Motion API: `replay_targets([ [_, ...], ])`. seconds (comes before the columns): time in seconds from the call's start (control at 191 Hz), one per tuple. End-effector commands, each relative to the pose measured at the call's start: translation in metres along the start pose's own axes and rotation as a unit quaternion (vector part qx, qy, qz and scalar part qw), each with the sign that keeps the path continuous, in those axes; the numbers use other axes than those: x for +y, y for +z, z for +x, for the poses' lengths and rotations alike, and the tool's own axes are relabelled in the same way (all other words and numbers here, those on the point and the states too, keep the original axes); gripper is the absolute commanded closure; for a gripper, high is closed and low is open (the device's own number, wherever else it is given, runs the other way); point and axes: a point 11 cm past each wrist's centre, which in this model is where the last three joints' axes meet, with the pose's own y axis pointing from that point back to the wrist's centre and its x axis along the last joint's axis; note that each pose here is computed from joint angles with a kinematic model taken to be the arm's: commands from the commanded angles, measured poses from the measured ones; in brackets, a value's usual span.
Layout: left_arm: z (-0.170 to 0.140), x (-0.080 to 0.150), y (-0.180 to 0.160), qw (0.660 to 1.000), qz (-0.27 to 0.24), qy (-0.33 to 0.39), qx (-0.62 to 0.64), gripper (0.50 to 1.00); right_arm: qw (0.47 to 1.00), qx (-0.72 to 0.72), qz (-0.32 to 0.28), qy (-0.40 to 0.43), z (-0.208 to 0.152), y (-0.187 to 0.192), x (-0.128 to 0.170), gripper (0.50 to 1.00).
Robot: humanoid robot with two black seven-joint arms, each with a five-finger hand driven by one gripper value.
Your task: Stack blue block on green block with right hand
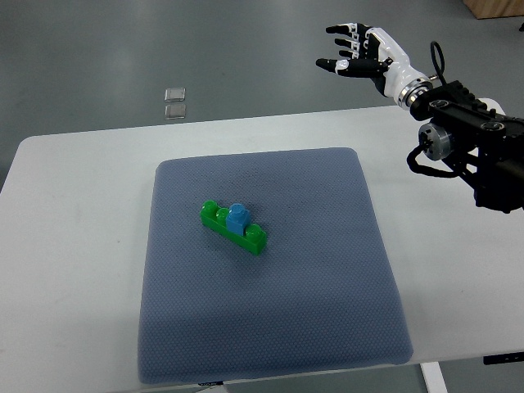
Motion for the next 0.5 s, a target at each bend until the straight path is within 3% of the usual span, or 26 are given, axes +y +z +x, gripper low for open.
replay_targets([
  [0.0,0.0,0.0,-0.001,1.0,0.001,0.0,0.0,0.5,0.997,-0.07,-0.022,0.033,0.008,0.024,0.009,0.587],
  [0.188,0.0,0.0,-0.001,1.0,0.0,0.0,0.0,0.5,0.971,-0.224,-0.049,0.066,0.009,0.048,0.017,0.587],
  [0.497,0.0,0.0,-0.001,1.0,0.001,0.0,0.0,0.5,0.964,-0.254,-0.05,0.057,-0.009,0.059,0.017,0.587],
])
